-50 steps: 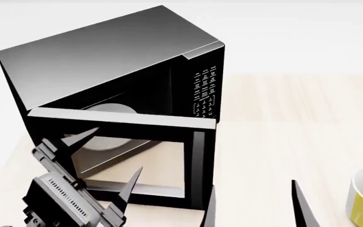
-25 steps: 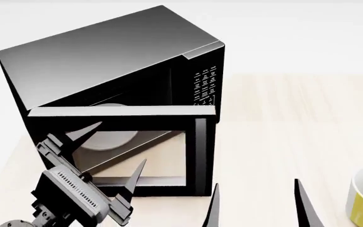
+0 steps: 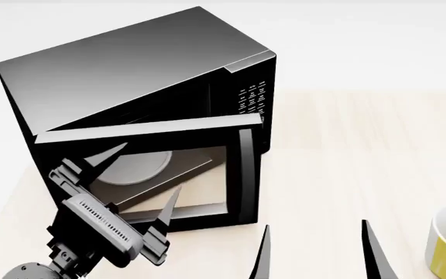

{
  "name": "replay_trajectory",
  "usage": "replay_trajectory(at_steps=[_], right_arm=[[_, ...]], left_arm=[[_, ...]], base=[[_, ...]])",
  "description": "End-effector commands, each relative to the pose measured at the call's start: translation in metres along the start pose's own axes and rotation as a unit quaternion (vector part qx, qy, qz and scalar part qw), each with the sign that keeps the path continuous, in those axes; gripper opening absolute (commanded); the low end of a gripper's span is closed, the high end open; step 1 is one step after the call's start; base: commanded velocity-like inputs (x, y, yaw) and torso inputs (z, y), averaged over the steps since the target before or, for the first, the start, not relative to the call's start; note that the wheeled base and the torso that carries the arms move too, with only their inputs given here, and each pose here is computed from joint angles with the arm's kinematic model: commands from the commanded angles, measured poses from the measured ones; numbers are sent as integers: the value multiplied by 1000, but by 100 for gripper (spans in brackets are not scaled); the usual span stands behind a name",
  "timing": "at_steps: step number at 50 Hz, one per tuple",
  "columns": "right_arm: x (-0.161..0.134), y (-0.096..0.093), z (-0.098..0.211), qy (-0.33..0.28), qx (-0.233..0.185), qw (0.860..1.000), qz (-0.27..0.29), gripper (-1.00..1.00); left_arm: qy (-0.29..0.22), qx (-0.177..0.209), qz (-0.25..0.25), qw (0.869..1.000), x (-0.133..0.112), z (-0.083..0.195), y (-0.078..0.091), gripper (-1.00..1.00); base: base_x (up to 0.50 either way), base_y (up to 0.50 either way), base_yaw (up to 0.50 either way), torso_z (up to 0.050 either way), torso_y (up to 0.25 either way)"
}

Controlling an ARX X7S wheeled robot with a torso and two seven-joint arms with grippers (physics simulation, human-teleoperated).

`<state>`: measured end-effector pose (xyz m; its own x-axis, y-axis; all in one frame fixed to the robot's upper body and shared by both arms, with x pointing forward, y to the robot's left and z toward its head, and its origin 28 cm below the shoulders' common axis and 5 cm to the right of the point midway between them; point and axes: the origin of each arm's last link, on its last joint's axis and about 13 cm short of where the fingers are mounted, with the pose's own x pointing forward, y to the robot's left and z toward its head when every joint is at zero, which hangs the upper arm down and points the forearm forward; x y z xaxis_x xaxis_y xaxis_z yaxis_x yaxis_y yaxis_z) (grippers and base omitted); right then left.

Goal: Close the microwave.

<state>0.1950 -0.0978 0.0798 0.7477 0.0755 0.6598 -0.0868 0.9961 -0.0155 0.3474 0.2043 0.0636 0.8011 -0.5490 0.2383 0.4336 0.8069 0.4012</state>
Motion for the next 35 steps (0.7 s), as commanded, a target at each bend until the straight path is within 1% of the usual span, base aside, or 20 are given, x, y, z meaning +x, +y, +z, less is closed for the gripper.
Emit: replay_trajectory(at_steps=[1, 20, 35], right_arm=[[1, 0, 0, -2, -3, 1000, 1, 100], [0, 0, 0, 0, -2, 1000, 4, 100], [0, 0, 0, 0, -2, 1000, 4, 100]], left_arm=[[0, -12, 21, 1000, 4, 0, 0, 100], [8, -5, 62, 998, 11, -6, 2, 100], [12, -6, 80, 997, 16, -7, 3, 100]], base=[[0, 0, 0, 0, 0], [0, 0, 0, 0, 0], [0, 0, 0, 0, 0]])
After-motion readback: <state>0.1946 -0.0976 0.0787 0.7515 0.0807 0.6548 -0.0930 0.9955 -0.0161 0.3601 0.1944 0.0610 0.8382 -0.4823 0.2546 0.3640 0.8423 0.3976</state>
